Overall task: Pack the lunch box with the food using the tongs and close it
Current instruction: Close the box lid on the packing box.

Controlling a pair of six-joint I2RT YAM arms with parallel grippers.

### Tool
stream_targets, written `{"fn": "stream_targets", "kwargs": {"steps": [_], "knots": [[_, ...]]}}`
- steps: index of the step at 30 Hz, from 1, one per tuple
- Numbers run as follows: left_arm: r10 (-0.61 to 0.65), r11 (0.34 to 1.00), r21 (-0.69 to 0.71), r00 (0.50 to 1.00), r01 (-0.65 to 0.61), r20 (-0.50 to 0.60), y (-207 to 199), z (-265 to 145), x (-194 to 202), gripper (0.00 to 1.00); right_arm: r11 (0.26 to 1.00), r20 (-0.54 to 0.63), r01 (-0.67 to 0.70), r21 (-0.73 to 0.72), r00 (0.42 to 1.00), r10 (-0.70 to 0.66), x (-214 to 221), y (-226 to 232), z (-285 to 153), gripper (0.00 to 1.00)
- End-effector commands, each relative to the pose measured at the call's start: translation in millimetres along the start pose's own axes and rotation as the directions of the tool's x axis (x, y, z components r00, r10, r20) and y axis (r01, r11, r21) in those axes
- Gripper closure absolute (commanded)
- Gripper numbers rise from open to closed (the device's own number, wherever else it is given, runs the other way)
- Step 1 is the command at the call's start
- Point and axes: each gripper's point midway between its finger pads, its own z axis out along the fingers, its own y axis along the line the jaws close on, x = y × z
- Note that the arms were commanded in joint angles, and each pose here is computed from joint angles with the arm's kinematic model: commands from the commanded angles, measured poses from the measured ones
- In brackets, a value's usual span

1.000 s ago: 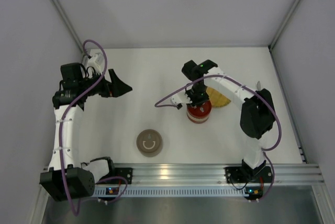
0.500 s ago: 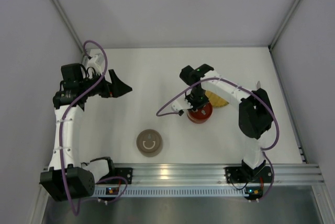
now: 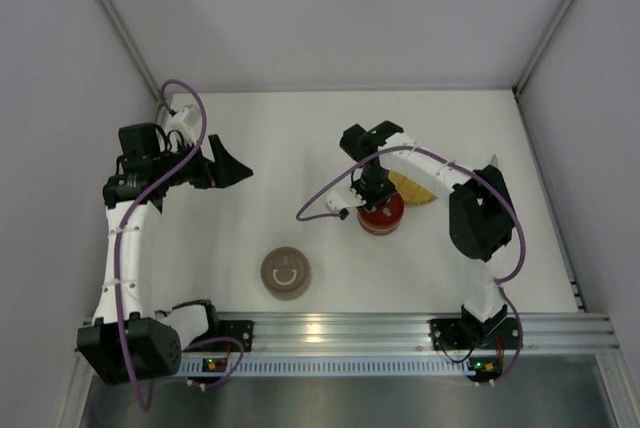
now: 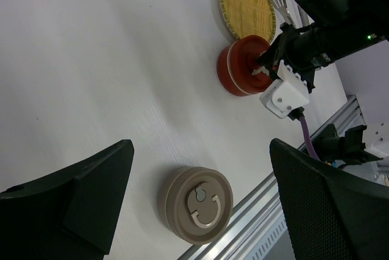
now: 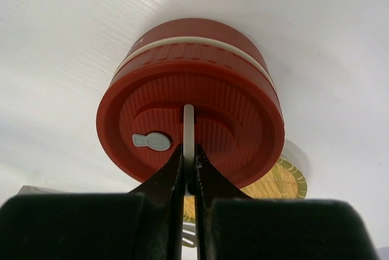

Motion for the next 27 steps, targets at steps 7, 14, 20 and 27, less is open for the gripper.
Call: {"fn": "stream_targets", "kwargs": {"steps": [7,14,20,27], "knots": [[0.051,0.999,0.003,0.998,-0.051,0.045,-1.4,-3.1,-8.3,0.02,0.999,0.017,0.054,0.003,0.998,-0.054,-12.4,-11.3,-7.6,1.0],[0.054,0.999,-0.002,0.998,-0.054,0.044,-0.5,-3.2,-7.8,0.02,0.999,0.026,0.04,0.026,0.999,-0.041,-13.2,-11.8,-0.4,1.0],[0.056,0.998,0.003,0.998,-0.056,0.043,-1.9,-3.2,-7.7,0.02,0.997,0.043,0.033,0.064,0.998,-0.036,-15.7,-11.9,2.7,1.0],[0.052,0.999,0.004,0.998,-0.052,0.044,-1.6,-3.1,-8.3,0.02,0.998,0.074,0.007,0.063,0.997,-0.012,-19.8,-9.1,1.7,1.0]]}}
